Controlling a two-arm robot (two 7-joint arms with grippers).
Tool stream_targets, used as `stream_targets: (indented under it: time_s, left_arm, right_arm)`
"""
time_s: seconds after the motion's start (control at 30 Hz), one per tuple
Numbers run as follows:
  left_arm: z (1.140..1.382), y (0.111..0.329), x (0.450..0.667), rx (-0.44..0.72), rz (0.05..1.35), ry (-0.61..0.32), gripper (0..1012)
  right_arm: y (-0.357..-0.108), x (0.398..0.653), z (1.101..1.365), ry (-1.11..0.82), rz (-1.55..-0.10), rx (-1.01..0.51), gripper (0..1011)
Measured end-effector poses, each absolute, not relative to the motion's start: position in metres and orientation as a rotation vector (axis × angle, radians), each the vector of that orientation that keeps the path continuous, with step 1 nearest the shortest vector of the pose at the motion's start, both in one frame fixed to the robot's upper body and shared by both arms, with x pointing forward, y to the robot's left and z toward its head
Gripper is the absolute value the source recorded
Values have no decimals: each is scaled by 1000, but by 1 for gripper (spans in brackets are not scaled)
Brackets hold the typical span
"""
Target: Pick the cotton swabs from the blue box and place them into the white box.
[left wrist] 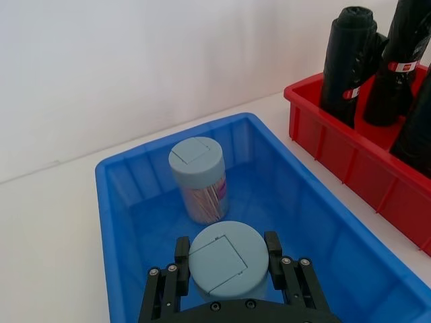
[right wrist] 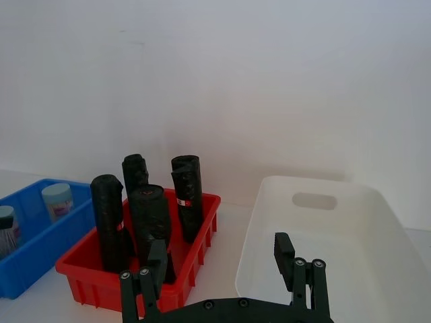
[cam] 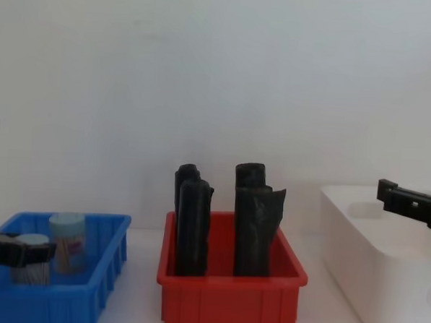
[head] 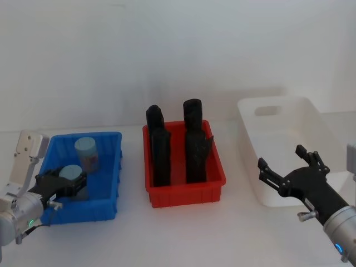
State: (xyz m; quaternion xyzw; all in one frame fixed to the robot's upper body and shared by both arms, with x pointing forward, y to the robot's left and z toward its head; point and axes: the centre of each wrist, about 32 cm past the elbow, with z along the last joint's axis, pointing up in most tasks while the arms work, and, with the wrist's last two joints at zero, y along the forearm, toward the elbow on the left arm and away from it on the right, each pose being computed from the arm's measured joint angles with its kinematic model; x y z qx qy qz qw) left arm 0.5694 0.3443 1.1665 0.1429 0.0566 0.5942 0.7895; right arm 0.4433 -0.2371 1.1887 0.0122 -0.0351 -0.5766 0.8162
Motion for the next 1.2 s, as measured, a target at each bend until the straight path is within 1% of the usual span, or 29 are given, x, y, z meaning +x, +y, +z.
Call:
stream_targets:
  time_s: [0.3,0.47,0.57,0.6,0.73,0.77,0.8,0.93,1.03,1.2]
  left_arm:
    - [1186,341,567,276,1257,70,669]
    - [1208,338,563,262,1222,32,669]
    - [1226,333,560,253,1185,6,669]
    - [1226,333,560,253,1185,6,669]
    - [1248,327,556,247,1133,-22,669]
    - [1248,327,556,247,1133,-22,669]
    - [1256,325,554,243,1114,-32,669]
    - [1271,320,550,238,1064,-45,669]
    - [1288,313,546,229,1008,-62,669]
    - [1303,307,543,220,943,-70,669]
  right_arm:
    - [-237,443,1189,-75,-1229,26,1002]
    - [-237,443,1189,-75,-1230,26,1002]
    - [-237,443,1189,-75,-1229,26,1002]
    - [-237,443,1189,-75,-1229,26,1002]
    - [-237,443,1189,-75,-1230,26,1002]
    - [-237,443,1189,-75,-1230,26,1002]
    - [-237,443,1189,-75,-1230,26,1002]
    - [-237,443,1189,-75,-1230,26,1002]
    - [-237,443,1189,-75,-1230,26,1002]
    - [-237,443,1189,-75,-1229,26,1002]
